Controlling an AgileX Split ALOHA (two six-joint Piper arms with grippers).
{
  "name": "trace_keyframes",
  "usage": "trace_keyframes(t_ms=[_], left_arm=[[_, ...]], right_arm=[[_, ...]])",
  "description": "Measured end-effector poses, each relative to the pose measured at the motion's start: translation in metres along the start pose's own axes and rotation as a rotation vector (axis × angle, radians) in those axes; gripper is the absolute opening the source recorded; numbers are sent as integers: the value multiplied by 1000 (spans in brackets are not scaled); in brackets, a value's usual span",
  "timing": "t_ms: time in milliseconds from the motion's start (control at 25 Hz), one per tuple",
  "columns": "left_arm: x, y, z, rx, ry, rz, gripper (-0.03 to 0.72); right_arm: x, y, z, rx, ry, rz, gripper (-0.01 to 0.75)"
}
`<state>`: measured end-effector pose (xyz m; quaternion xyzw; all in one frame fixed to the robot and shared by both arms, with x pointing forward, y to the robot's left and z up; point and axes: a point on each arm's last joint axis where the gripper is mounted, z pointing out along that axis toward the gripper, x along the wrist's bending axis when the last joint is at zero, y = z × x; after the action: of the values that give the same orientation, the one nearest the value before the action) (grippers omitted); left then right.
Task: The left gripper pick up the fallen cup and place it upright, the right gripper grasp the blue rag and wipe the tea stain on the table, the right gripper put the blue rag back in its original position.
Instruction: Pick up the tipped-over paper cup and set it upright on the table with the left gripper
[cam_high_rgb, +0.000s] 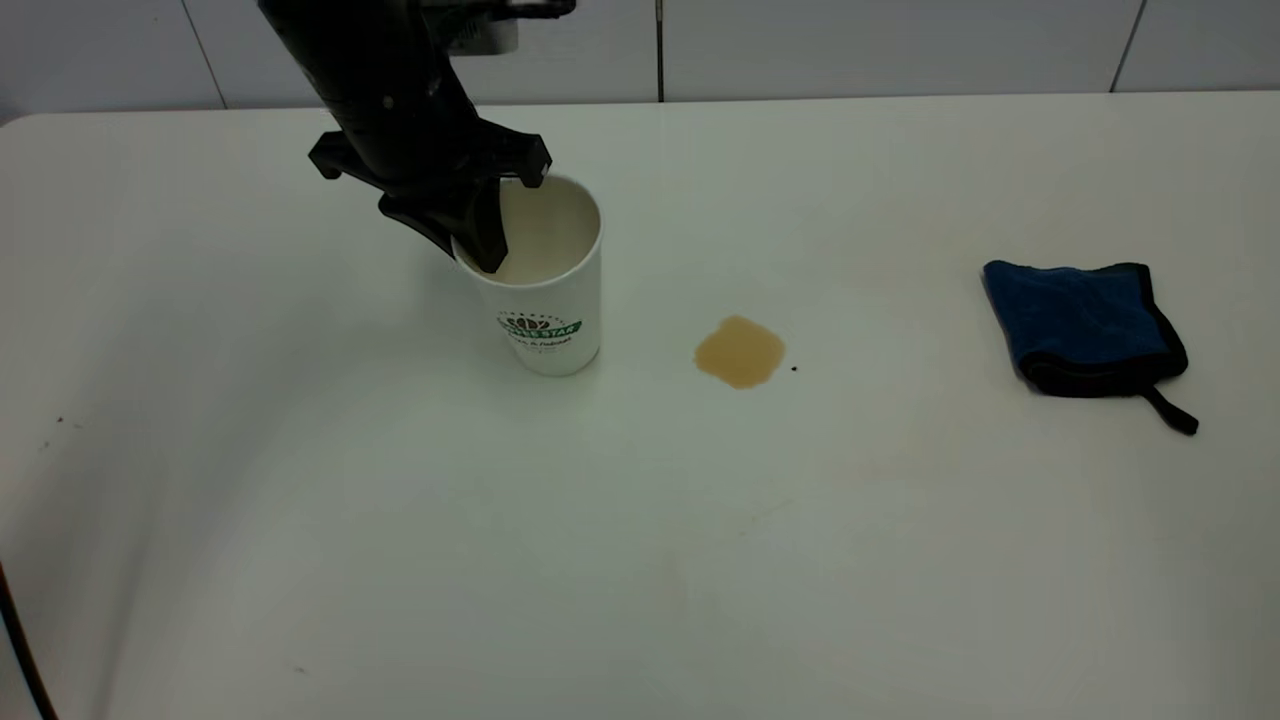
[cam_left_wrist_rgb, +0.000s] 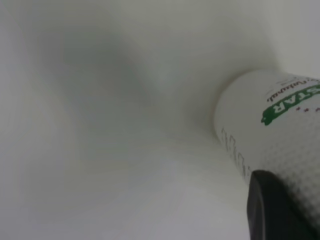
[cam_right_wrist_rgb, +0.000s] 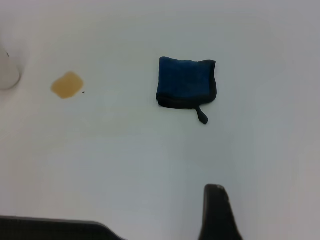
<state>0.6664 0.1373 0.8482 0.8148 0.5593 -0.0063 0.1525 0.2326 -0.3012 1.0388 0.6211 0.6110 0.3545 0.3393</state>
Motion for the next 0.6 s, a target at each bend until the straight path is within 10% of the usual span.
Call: trace_keyframes(t_ms=[360, 600], left_arm=[[3, -1, 11, -5, 5, -21, 155], [2, 5, 8, -35, 4, -61, 342]], right_arm=[[0, 0, 0, 0, 0, 0, 534], [0, 0, 0, 0, 0, 0, 534]])
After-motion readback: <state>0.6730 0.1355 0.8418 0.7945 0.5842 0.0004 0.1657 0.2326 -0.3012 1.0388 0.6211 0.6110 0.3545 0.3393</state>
